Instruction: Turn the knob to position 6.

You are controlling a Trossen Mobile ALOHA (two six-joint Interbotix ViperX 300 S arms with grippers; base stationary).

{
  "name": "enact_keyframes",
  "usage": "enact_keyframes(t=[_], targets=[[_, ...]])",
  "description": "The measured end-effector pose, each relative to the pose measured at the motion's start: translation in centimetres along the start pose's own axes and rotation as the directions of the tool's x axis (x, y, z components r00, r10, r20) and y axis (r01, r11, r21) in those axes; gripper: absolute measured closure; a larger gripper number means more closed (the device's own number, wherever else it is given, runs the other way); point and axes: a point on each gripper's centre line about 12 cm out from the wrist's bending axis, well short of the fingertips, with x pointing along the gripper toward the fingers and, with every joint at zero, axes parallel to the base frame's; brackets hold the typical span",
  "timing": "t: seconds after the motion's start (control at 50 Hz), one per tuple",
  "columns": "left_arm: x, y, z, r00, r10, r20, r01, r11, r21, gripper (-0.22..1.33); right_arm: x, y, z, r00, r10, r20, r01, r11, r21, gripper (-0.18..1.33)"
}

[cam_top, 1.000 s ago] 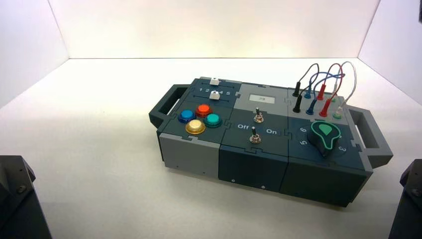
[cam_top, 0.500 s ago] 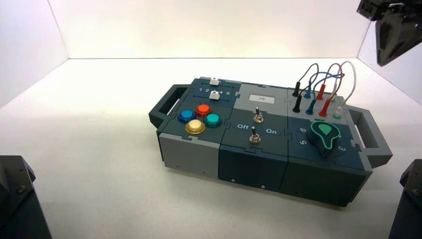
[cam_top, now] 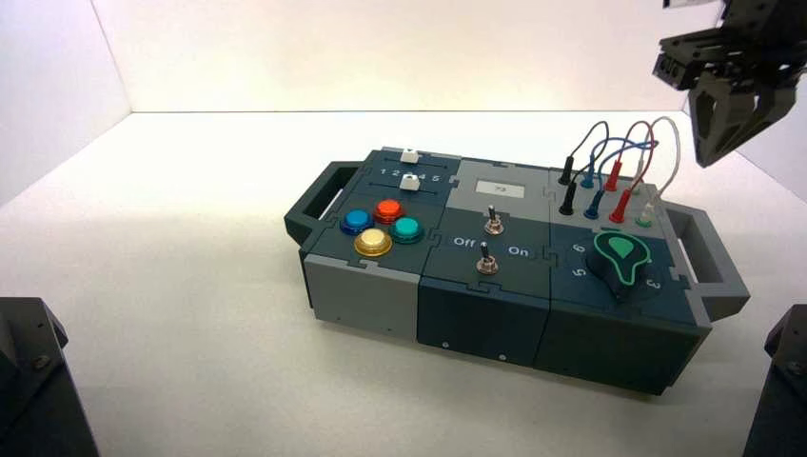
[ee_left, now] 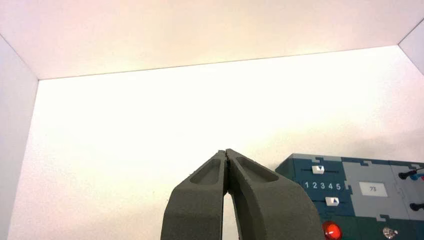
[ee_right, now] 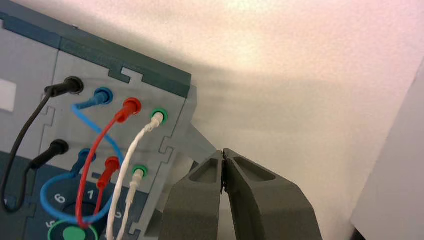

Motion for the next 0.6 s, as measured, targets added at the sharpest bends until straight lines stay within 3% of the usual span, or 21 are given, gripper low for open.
enact_keyframes(t=[0.3,0.6], targets=[[-0.2,-0.1,0.6,1.0,-0.002,0.012,0.002,1.0,0.019,1.28,1.6,0.4,1.2,0.998,0.023,-0.066,-0.022,0.9995,0.021,1.29],[-0.7,-0.2,1.7,0.999,-0.004,0.043,0.003,1.0,0.027,1.28,3.5,0.5,1.5,0.988,0.024,-0.15,-0.021,0.9995,0.025,1.29]])
